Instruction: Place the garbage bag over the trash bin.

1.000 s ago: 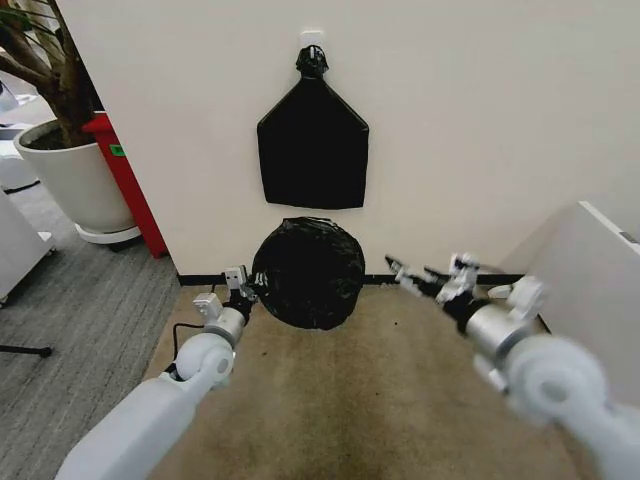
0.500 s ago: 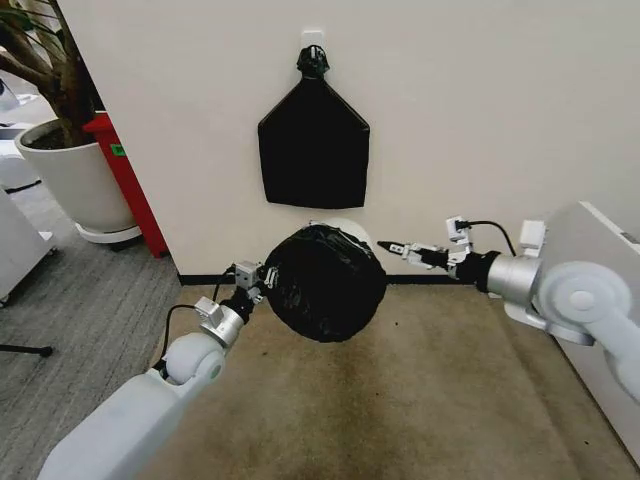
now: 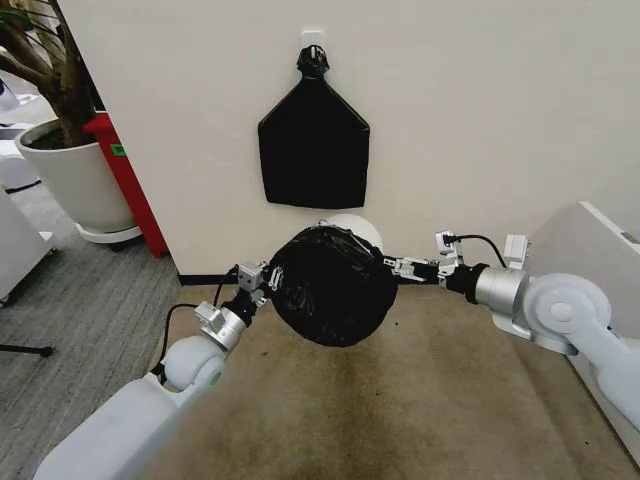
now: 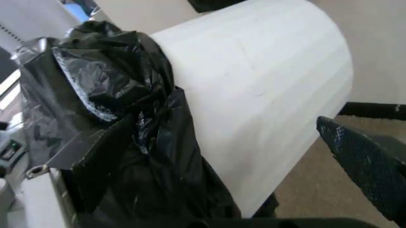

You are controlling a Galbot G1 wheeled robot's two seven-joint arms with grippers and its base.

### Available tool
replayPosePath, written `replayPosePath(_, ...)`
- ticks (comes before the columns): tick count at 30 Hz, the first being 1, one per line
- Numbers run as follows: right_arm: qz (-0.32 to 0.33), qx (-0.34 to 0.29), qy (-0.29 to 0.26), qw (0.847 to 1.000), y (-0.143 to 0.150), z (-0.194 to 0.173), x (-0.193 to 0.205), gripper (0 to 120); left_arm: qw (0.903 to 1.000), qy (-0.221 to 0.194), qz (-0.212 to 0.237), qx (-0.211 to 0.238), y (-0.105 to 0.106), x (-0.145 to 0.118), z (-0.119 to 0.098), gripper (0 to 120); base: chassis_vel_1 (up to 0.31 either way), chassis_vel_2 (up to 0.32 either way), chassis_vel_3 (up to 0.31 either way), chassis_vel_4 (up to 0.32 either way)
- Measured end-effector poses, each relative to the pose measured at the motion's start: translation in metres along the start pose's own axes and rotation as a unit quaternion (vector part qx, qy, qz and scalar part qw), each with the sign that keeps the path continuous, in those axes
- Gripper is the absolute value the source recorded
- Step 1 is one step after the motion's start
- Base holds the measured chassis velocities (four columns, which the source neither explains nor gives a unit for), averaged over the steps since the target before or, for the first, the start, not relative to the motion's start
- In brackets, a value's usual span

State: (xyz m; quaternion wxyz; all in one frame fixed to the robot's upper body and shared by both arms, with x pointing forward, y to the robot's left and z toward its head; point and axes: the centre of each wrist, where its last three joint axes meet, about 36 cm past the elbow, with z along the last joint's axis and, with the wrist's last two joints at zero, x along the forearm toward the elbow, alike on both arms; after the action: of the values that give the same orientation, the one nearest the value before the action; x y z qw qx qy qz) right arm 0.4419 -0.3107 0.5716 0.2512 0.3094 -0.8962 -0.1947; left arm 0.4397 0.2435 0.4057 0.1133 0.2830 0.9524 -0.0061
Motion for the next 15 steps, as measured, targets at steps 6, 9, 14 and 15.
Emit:
replayPosePath(6,0.025,-0.006,-0.006,1.000,-0.015,-0.002,-0.005,100,0.9999,0.000,0.010,0.006,-0.007,0.007,-0.002,1,0.000,0.000,0.000,0.000)
replayPosePath(9,0.033,-0.008,-0.007,0.999,-0.021,-0.002,-0.008,100,0.9999,0.000,0.014,0.007,-0.010,0.010,-0.003,1,0.000,0.000,0.000,0.000)
replayPosePath(14,0.052,-0.008,-0.008,0.999,-0.034,0.000,-0.017,100,0.9997,-0.005,0.024,0.009,-0.016,0.015,-0.007,1,0.000,0.000,0.000,0.000)
replayPosePath(15,0.057,-0.009,-0.010,0.998,-0.038,-0.001,-0.019,100,0.9996,-0.005,0.026,0.009,-0.017,0.016,-0.007,1,0.000,0.000,0.000,0.000)
